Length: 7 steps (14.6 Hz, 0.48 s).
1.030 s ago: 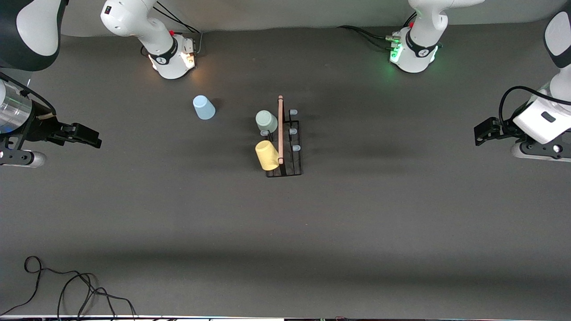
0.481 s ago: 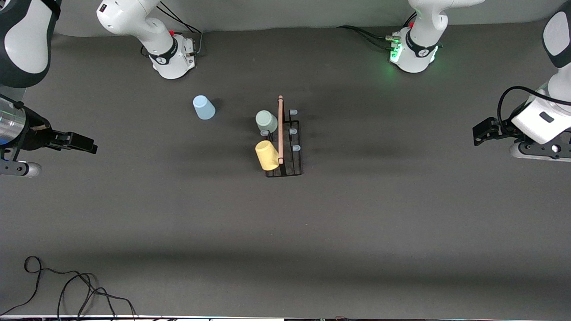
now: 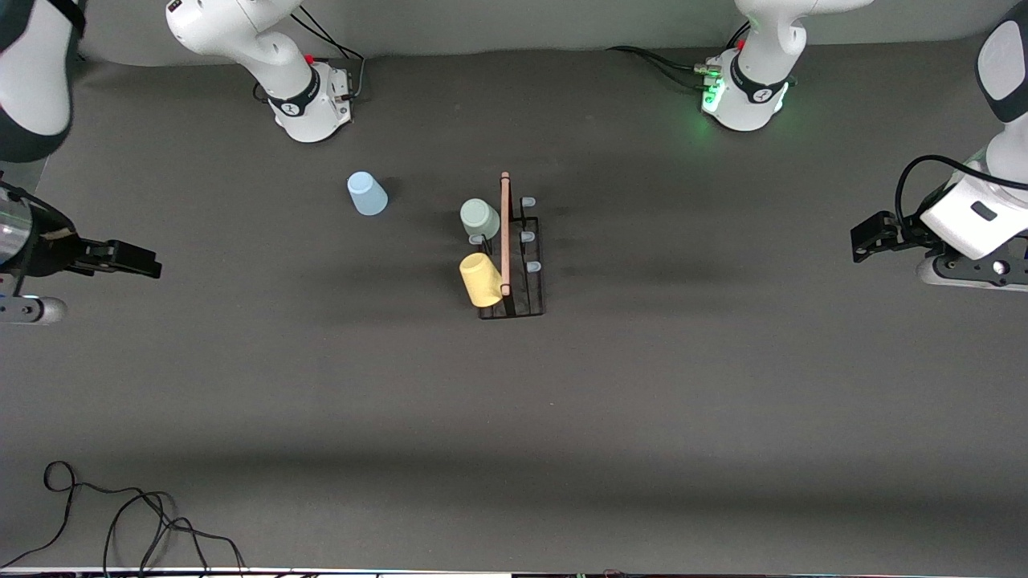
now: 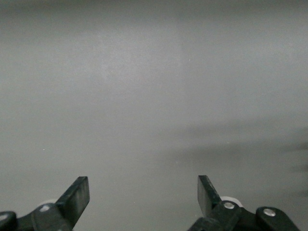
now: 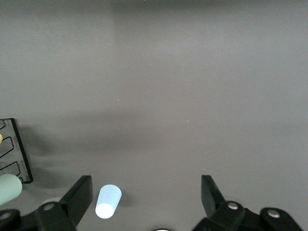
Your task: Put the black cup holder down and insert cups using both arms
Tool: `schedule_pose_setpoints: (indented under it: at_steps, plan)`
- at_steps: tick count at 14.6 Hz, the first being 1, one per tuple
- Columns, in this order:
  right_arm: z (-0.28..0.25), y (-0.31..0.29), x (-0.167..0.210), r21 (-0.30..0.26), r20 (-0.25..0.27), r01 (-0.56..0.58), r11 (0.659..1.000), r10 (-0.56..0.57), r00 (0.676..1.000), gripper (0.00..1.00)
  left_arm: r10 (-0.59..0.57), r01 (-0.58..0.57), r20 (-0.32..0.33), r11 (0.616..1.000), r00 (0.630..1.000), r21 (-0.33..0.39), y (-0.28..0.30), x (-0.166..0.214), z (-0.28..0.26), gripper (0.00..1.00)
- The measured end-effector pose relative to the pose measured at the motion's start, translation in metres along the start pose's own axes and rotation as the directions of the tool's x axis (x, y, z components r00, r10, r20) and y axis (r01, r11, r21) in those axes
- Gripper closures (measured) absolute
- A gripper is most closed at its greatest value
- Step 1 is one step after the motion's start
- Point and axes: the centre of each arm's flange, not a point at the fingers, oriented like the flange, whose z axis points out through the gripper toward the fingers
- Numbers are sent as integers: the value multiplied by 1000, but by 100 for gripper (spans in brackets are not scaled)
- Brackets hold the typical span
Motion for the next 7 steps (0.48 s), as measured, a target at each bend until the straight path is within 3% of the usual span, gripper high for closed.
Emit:
schedule_pose_setpoints:
  at_steps: [7]
  plan:
    - [-10, 13, -16, 11, -17, 26, 1000, -26, 1000, 0, 0, 0, 0, 1000, 1000, 0, 0, 0, 0, 0]
